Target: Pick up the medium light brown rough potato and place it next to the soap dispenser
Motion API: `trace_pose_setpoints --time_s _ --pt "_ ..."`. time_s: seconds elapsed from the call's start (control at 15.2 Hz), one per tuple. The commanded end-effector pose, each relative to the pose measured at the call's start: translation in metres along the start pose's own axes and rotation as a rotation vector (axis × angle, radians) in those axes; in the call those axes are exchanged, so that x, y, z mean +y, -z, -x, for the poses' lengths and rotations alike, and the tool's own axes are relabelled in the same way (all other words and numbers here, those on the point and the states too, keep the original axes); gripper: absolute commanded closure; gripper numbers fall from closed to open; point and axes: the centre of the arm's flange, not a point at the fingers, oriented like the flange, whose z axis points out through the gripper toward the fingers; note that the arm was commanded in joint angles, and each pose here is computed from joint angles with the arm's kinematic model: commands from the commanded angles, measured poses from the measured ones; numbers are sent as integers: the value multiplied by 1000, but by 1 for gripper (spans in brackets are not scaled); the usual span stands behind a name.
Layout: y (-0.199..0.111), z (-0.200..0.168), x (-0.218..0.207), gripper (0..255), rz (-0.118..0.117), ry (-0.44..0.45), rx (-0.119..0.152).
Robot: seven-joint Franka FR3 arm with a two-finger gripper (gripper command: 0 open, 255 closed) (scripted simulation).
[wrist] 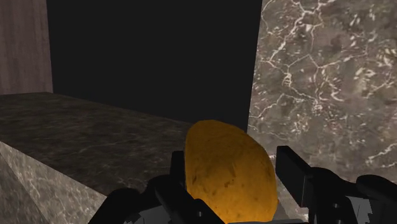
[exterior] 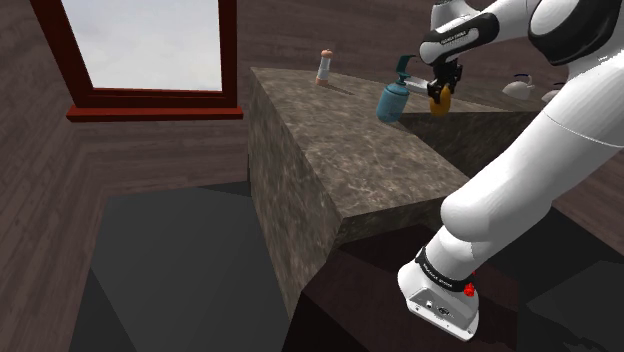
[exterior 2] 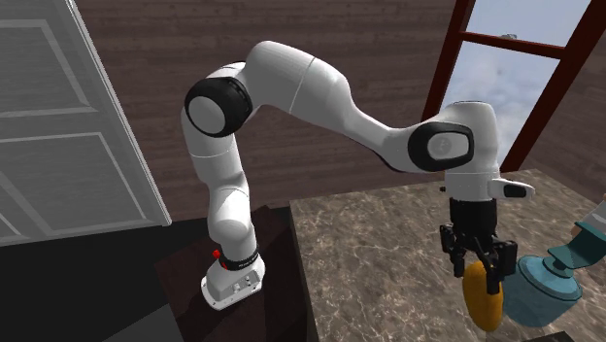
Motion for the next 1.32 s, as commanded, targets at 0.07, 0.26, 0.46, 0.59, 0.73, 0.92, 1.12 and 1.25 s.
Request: trace_pose_setpoints --time_s 0.07,0.26,0.46,0.59,0.73,0.92,1.12,1.25 --pt "-13 0 -10 255 0 0 1" --pt "-27 -2 -18 255 0 0 1" --pt "-40 -3 -27 255 0 0 1" --pt "-49 -4 -33 255 0 0 1" --pt "-57 -5 -39 255 0 0 1" --pt "-71 -6 -47 255 0 0 1" --pt "-84 -7 -56 255 0 0 1" --pt "-93 -8 -61 255 0 0 1"
